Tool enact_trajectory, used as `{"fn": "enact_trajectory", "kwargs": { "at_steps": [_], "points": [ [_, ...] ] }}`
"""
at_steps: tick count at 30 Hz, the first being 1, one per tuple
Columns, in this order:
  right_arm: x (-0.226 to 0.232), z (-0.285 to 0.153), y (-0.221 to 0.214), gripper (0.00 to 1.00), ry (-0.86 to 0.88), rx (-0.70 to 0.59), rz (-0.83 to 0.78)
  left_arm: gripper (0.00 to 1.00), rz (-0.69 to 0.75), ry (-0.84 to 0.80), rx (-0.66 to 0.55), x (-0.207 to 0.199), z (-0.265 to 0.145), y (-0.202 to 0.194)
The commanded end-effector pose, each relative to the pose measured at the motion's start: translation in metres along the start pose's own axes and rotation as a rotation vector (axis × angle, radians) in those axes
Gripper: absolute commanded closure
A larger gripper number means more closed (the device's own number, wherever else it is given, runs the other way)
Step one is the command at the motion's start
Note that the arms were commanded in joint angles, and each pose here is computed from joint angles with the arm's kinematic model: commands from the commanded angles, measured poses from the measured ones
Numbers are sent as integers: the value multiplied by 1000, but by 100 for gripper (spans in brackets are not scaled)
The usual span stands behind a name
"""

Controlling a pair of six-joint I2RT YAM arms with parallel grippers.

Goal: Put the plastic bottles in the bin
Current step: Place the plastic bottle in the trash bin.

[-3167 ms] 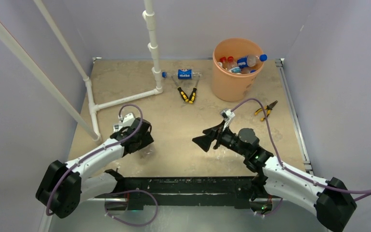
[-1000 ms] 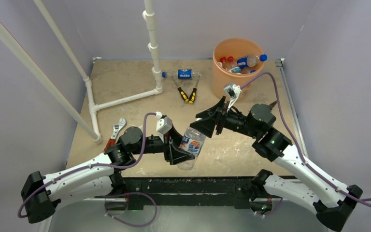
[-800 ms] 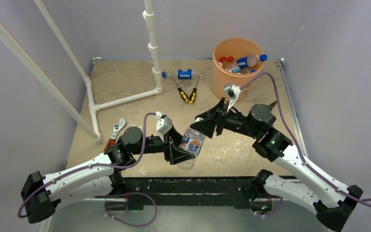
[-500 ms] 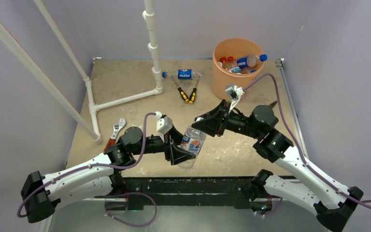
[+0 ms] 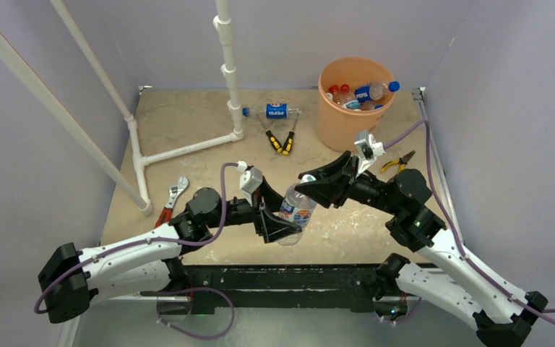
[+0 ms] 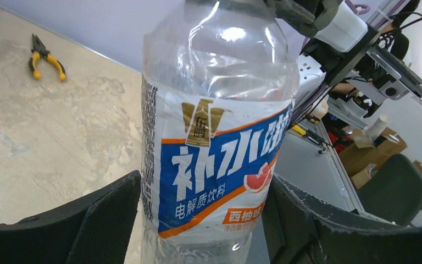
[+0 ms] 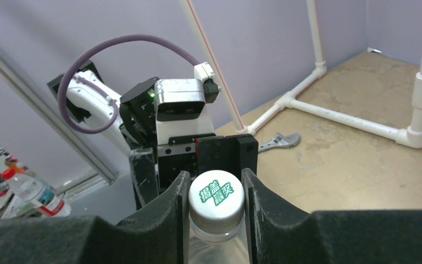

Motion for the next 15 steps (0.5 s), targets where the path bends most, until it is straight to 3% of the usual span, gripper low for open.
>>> {"fn": "enact_trajectory", "kwargs": {
  "at_steps": [1, 5, 11, 15],
  "points": [
    [15, -8, 16, 100, 31, -102, -35, 21, -10, 11, -38, 6, 13, 9],
    [24, -24, 41, 100, -37, -249, -104, 9, -6, 83, -61, 12, 10, 10],
    [28, -22, 57, 100, -79, -241, -151, 8, 20, 106, -113, 12, 8, 19],
    [24, -42, 87, 100, -271, -411, -223, 4, 7, 235, -132, 23, 1, 22]
  ]
}}
Point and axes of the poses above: each gripper's point midway between its finger pads, its own z axis out along the fingers, its own x axis along the line the jaws close on, y = z × x, the point moved 7 cm from there along -z, back along the fingers, and after that the axes turned 11 degrees about z, right-handed, at the moved point
